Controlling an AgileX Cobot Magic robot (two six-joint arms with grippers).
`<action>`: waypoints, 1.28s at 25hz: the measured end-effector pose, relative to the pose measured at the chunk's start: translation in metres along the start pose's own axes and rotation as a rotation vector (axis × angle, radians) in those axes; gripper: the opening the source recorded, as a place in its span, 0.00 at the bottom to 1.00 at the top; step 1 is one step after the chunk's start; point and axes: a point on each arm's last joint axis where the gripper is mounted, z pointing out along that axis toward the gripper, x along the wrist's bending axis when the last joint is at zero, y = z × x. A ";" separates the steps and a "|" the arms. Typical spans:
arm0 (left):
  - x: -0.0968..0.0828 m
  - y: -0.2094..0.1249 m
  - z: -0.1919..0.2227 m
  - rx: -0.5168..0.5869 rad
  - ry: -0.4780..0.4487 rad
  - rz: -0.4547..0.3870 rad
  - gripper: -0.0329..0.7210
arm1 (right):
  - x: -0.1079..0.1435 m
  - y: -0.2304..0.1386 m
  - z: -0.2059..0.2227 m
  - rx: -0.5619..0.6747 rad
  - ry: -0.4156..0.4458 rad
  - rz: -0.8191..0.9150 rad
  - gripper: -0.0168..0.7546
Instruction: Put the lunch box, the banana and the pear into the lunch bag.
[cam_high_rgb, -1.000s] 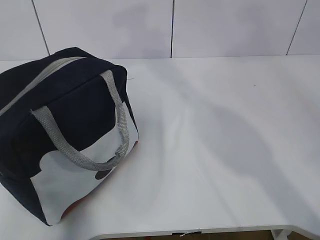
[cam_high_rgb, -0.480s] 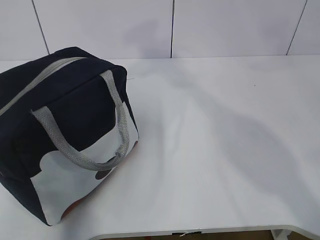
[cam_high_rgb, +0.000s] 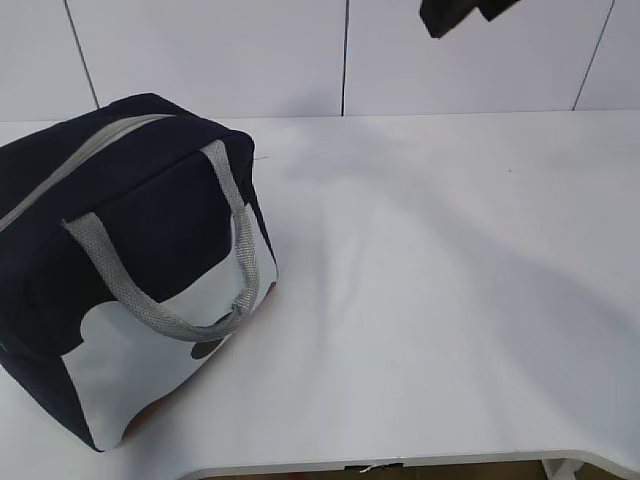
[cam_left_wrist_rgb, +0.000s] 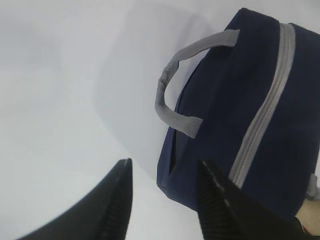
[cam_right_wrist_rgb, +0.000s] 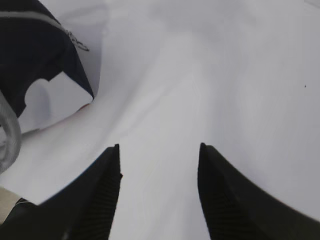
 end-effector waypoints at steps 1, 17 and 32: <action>-0.001 -0.003 -0.005 -0.012 0.001 -0.009 0.44 | 0.000 -0.006 -0.004 0.005 0.000 0.000 0.57; -0.020 -0.088 -0.061 -0.137 0.012 -0.024 0.39 | 0.005 -0.107 -0.083 -0.054 0.100 0.044 0.57; -0.039 -0.182 -0.103 -0.352 0.034 0.055 0.38 | -0.003 -0.206 -0.122 -0.161 0.019 0.029 0.57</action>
